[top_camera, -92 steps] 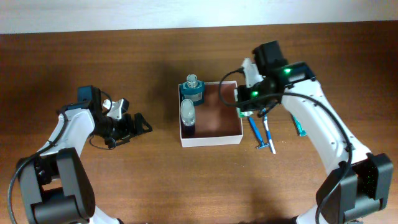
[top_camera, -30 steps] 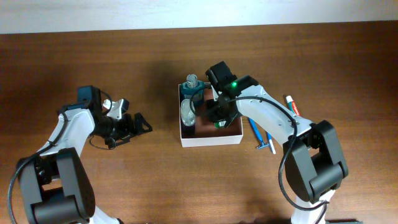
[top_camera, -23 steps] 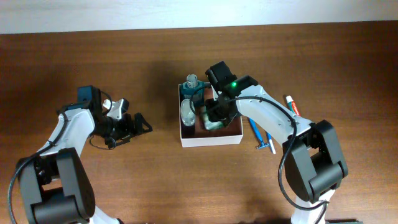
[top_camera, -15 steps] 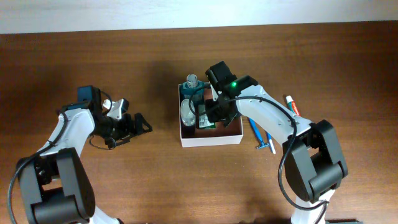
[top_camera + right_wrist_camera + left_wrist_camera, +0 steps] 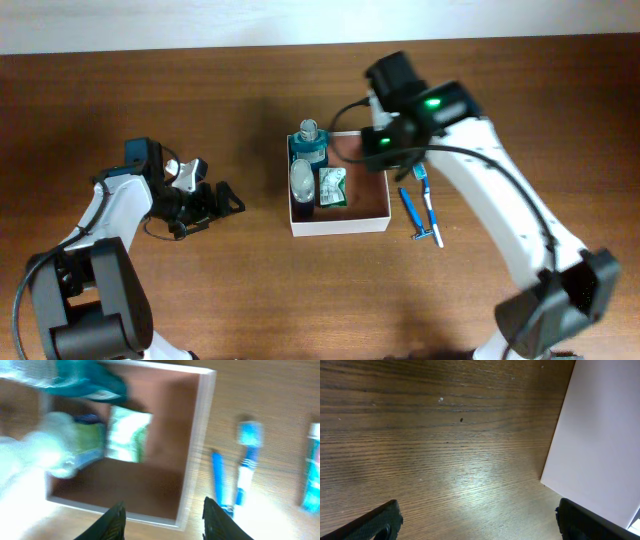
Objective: Pack container
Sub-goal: 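Lower the soap bar into the box's front-right area and release, then withdraw the right gripper rightward toward the Colgate toothpaste tube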
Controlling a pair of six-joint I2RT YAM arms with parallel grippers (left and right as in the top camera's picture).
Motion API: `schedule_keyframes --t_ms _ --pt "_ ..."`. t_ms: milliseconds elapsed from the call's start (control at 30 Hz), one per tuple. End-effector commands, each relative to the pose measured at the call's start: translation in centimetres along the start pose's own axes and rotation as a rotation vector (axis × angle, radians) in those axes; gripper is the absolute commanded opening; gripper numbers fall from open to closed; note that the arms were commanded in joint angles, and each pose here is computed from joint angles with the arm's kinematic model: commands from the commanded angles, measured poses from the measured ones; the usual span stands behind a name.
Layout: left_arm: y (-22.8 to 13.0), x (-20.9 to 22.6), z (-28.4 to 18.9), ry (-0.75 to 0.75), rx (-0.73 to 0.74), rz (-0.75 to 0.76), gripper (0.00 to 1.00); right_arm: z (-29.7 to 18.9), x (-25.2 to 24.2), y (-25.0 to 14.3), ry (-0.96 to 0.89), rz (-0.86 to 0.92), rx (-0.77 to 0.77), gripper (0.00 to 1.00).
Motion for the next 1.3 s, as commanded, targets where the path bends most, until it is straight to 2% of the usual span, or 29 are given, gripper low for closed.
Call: schedule_keyframes --t_ms 0,233,333,633,733,933,1267 --pt "0.0 -0.3 -0.6 -0.001 -0.019 0.020 0.99 -1.5 -5.0 0.3 -0.157 0.052 -0.015 0.43" --pt "-0.1 -0.3 -0.6 -0.002 -0.019 0.019 0.99 -0.9 -12.1 -0.8 -0.248 0.223 0.081 0.48" --pt "0.0 -0.3 -0.6 -0.001 -0.019 0.019 0.99 0.1 -14.3 -1.3 -0.261 0.205 0.114 0.53" --pt "0.0 -0.3 -0.6 -0.001 -0.019 0.020 0.99 5.0 -20.1 -3.2 -0.288 0.272 0.131 0.53" --pt "0.0 -0.3 -0.6 -0.001 -0.019 0.019 0.99 6.8 -21.2 -3.7 -0.291 0.288 0.105 0.57" --pt "0.0 -0.3 -0.6 -0.001 -0.019 0.019 0.99 9.5 -21.9 -3.8 -0.287 0.170 0.051 0.64" --pt "0.0 -0.3 -0.6 -0.001 -0.019 0.020 0.99 10.3 -22.0 -2.9 -0.277 0.106 -0.012 0.71"
Point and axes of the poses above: each gripper's point midway between its finger pads, its own z axis out along the fingers, its own x axis along the line the jaws close on, y = z × x, the point moved 5 cm from there along -z, back along the fingers, and after that the axes turned 6 degrees about z, right-handed, at the moved point
